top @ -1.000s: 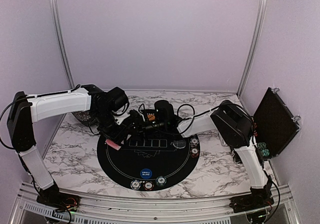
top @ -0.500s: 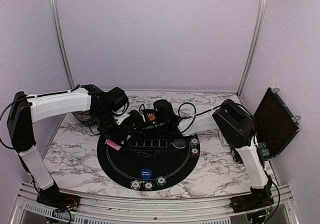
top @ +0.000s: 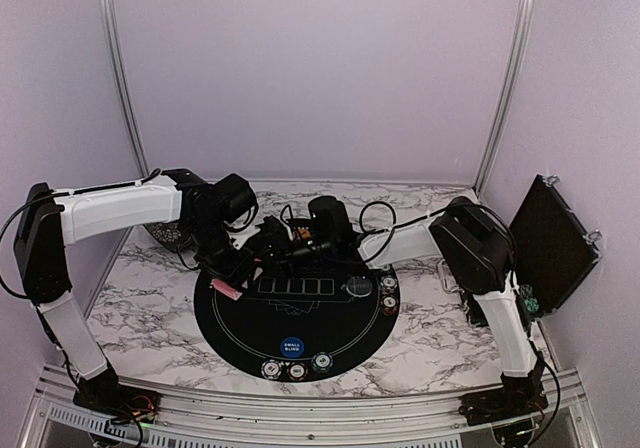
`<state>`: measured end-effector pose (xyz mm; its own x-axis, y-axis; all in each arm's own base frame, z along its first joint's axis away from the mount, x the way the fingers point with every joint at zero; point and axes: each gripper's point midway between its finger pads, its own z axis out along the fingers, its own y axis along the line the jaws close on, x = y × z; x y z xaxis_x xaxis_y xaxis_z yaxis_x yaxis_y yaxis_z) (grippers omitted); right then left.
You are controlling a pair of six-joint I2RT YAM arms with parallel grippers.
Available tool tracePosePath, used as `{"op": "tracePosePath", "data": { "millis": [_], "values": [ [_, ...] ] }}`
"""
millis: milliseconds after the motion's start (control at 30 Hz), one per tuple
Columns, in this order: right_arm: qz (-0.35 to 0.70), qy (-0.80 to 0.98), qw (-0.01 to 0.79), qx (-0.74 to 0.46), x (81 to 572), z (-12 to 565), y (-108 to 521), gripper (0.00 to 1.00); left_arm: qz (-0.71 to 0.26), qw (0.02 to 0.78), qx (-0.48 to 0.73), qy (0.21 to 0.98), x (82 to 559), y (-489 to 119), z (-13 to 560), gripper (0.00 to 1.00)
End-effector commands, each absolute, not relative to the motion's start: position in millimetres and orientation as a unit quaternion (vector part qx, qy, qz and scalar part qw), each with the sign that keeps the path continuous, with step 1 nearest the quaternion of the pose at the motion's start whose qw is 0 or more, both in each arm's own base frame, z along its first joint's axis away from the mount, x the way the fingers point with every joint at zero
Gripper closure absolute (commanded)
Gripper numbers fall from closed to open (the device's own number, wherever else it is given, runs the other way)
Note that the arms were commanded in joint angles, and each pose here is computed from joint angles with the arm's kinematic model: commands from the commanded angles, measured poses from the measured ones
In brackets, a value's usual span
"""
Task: Distribute texas hold em gaming equipment
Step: Distribute the poker card in the small blind area.
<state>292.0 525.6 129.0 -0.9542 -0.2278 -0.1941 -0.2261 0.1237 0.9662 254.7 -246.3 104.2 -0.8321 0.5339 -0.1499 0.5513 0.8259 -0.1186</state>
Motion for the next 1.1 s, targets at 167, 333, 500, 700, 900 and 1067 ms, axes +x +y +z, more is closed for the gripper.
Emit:
{"op": "tracePosePath", "data": {
  "millis": [167,333,500,700,900,1067],
  "values": [
    [-0.647,-0.747,-0.028,0.151,303,151,520,0.71,-0.096,0.075,0.291,0.949,253,-249,122,0.43],
    [-0.648,-0.746,-0.029,0.149,304,153,517,0.71,-0.095,0.073,0.291,0.949,253,-249,121,0.43],
    [-0.651,-0.744,-0.033,0.147,305,156,514,0.71,-0.096,0.071,0.291,0.949,252,-249,120,0.43],
    [-0.653,-0.742,-0.033,0.146,304,158,512,0.71,-0.096,0.067,0.290,0.950,251,-249,118,0.43],
    [-0.655,-0.741,-0.034,0.145,304,159,510,0.71,-0.099,0.064,0.289,0.950,249,-249,118,0.43],
    [-0.658,-0.739,-0.037,0.142,306,160,506,0.71,-0.098,0.055,0.288,0.951,246,-248,115,0.43]
  ]
}}
